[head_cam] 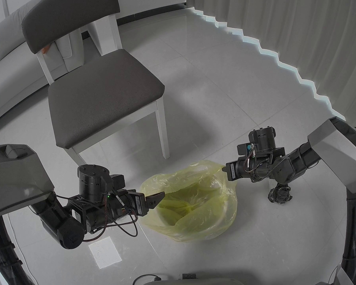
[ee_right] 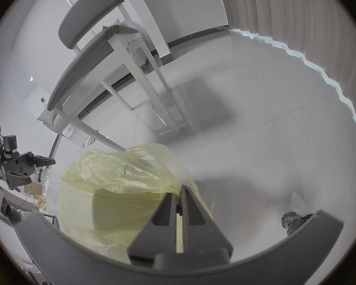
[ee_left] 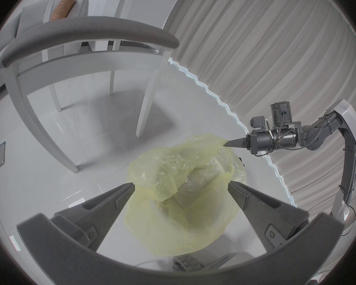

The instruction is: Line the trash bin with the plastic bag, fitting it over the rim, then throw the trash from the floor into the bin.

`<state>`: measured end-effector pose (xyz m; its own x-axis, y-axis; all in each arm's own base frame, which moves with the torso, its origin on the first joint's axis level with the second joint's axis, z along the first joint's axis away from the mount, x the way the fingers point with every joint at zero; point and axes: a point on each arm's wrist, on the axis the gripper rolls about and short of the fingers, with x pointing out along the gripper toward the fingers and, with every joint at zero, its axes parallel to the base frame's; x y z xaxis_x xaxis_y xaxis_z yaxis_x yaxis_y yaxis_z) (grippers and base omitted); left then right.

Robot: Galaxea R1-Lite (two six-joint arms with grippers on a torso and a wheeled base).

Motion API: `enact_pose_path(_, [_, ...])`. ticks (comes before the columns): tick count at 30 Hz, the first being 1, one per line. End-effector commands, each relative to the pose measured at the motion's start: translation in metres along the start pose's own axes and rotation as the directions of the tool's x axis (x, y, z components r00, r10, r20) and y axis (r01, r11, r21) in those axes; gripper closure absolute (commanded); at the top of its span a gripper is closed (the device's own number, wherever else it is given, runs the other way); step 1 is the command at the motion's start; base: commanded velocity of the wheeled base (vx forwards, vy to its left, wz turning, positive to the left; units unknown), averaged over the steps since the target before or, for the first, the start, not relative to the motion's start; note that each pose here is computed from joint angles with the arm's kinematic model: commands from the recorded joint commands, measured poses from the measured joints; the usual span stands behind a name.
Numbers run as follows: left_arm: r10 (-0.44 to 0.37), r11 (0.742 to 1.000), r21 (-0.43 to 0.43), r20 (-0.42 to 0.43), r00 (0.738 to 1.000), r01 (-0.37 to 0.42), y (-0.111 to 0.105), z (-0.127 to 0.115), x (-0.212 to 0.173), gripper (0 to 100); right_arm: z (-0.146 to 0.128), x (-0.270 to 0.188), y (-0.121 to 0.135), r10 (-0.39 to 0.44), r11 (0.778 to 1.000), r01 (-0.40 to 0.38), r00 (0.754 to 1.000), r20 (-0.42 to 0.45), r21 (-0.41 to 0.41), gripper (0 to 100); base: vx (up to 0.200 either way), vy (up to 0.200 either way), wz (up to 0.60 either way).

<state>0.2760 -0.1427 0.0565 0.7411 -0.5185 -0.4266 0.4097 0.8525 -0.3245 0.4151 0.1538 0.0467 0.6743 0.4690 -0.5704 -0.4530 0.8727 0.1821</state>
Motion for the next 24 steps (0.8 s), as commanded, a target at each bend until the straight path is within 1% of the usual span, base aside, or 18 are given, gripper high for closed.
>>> enact_pose_path(1, [-0.010,1.000,0.004,0.033,0.999,0.010,-0.002,0.009,0.004,0,0.011,0.007,0.000,0.003,1.000,-0.002,1.000,0.015,-0.004,100,0.000,0.000,0.00])
enact_pose_path(3, [-0.010,1.000,0.006,0.037,0.999,0.010,-0.003,0.010,0.004,0,0.014,0.009,0.000,0.003,1.000,-0.003,1.000,0.017,-0.003,100,0.000,0.000,0.00])
enact_pose_path(4, [-0.011,1.000,0.007,0.041,0.999,0.011,-0.003,0.011,0.004,0,0.021,0.012,-0.002,0.001,1.000,-0.001,1.000,0.025,-0.003,100,0.000,0.000,0.00])
enact_pose_path(6, [-0.010,1.000,0.008,0.043,0.999,0.010,-0.003,0.011,0.004,0,0.025,0.015,-0.003,-0.002,1.000,0.002,1.000,0.025,-0.002,100,0.000,0.000,0.00])
enact_pose_path(8, [-0.008,1.000,0.013,0.045,0.999,0.007,-0.003,0.012,0.005,0,0.026,0.018,-0.005,-0.005,1.000,0.005,1.000,0.021,-0.001,100,0.000,0.000,0.00])
enact_pose_path(10, [-0.008,1.000,0.030,0.051,0.999,0.007,-0.003,0.014,0.007,0,0.026,0.029,-0.015,-0.018,1.000,0.018,1.000,0.008,0.007,100,0.000,0.000,0.00])
enact_pose_path(11, [-0.008,1.000,0.030,0.051,0.999,0.007,-0.003,0.014,0.007,0,0.026,0.029,-0.015,-0.018,1.000,0.018,1.000,0.008,0.007,100,0.000,0.000,0.00])
enact_pose_path(14, [-0.010,0.999,0.032,0.061,0.998,0.008,-0.003,0.017,0.014,0,0.021,0.041,-0.027,-0.033,0.999,0.034,0.999,-0.022,0.022,100,0.000,0.000,0.00])
enact_pose_path(16, [-0.013,0.999,0.035,0.071,0.997,0.011,-0.003,0.020,0.020,0,0.016,0.045,-0.029,-0.037,0.999,0.038,0.998,-0.048,0.027,100,0.000,0.000,0.00])
enact_pose_path(17, [-0.015,0.999,0.038,0.078,0.997,0.012,-0.003,0.022,0.027,0,0.010,0.045,-0.033,-0.043,0.999,0.045,0.996,-0.079,0.022,100,0.000,0.000,0.00])
enact_pose_path(19, [-0.017,0.999,0.040,0.079,0.997,0.014,-0.003,0.023,0.030,0,0.007,0.044,-0.034,-0.045,0.999,0.047,0.995,-0.094,0.015,100,0.000,0.000,0.00])
enact_pose_path(21, [-0.018,0.999,0.053,0.080,0.997,0.013,-0.002,0.024,0.037,0,-0.003,0.042,-0.038,-0.051,0.999,0.052,0.990,-0.128,0.003,100,0.000,0.000,0.00])
enact_pose_path(24, [-0.020,0.998,0.065,0.083,0.996,0.015,-0.002,0.025,0.043,0,-0.007,0.039,-0.037,-0.051,0.999,0.051,0.988,-0.143,-0.006,100,0.000,0.000,0.00])
